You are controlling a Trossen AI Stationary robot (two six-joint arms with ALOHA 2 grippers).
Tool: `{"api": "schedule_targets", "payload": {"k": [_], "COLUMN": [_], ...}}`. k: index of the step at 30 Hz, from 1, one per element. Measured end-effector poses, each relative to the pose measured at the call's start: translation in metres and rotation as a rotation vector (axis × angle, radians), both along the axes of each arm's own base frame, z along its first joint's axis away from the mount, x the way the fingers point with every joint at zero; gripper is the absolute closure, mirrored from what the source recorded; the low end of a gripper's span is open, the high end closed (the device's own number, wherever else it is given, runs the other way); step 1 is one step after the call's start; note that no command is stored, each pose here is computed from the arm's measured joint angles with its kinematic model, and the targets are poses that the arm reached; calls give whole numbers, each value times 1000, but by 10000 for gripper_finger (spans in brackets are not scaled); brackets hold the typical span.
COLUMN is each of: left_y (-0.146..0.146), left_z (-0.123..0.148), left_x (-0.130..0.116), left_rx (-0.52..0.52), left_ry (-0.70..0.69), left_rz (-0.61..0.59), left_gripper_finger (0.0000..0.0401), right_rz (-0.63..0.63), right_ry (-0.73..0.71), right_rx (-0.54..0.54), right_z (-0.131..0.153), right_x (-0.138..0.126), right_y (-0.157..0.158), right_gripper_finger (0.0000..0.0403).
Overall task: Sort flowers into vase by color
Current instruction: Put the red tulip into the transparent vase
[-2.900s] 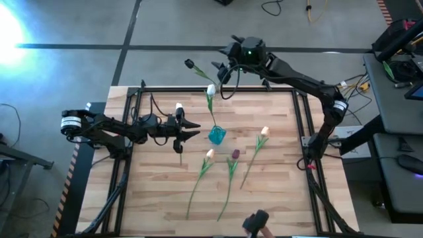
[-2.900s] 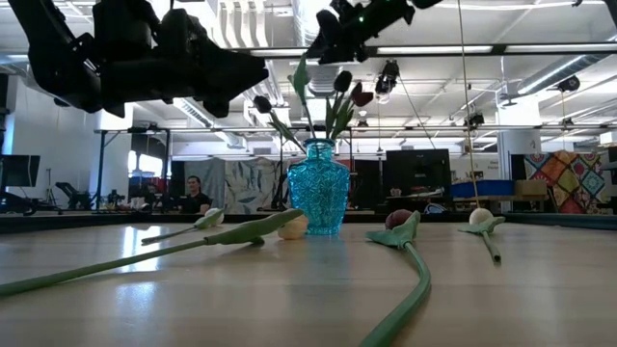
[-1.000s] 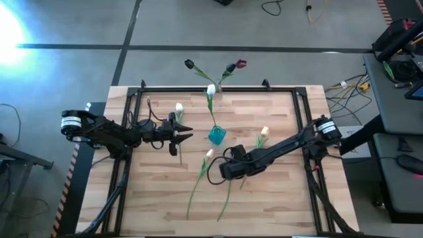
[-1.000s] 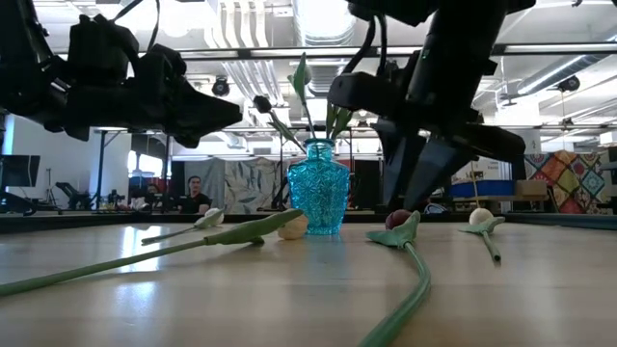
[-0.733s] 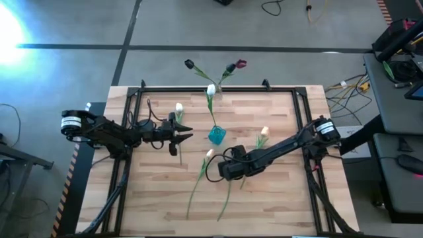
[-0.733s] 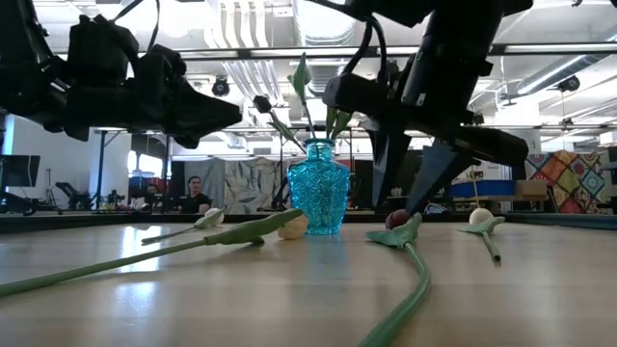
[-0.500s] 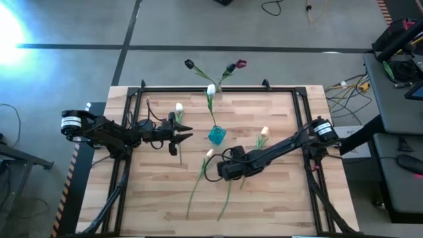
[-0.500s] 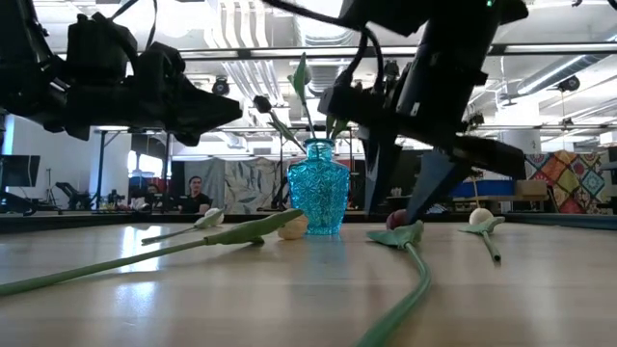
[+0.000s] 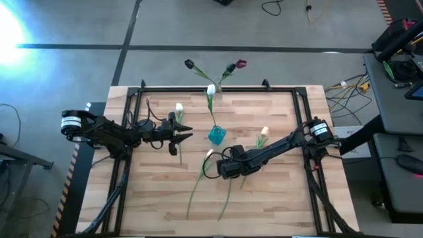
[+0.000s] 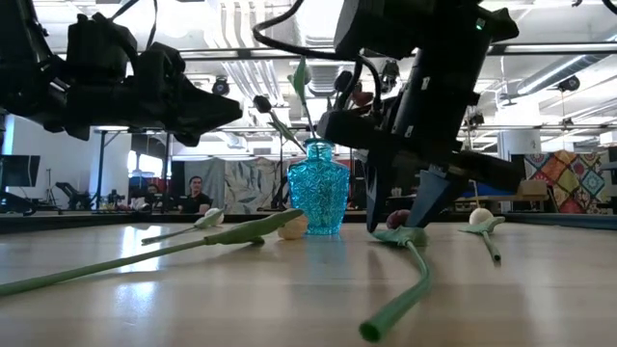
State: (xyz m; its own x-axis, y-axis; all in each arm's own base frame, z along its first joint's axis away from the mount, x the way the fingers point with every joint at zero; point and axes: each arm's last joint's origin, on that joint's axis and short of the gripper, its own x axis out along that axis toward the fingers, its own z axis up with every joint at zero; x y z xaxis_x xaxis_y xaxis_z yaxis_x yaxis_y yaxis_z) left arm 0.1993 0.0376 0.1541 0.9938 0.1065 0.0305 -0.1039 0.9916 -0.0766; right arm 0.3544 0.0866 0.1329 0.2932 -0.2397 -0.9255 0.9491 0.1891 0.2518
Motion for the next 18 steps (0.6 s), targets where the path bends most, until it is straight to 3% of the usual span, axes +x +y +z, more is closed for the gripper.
{"api": "schedule_targets", "payload": {"k": [11, 18], "left_y": [0, 0], "left_z": [0, -2], "left_x": [0, -1], "left_rx": [2, -14], "left_ry": [2, 19], "left_rz": [6, 6], "left_gripper_finger": [294, 294], "right_rz": [101, 262], "right_ry": [23, -15], "right_rx": [-90, -149], "right_z": [0, 28], "right_x": [1, 4], "right_y": [-3, -3], "right_gripper_finger": [382, 390]}}
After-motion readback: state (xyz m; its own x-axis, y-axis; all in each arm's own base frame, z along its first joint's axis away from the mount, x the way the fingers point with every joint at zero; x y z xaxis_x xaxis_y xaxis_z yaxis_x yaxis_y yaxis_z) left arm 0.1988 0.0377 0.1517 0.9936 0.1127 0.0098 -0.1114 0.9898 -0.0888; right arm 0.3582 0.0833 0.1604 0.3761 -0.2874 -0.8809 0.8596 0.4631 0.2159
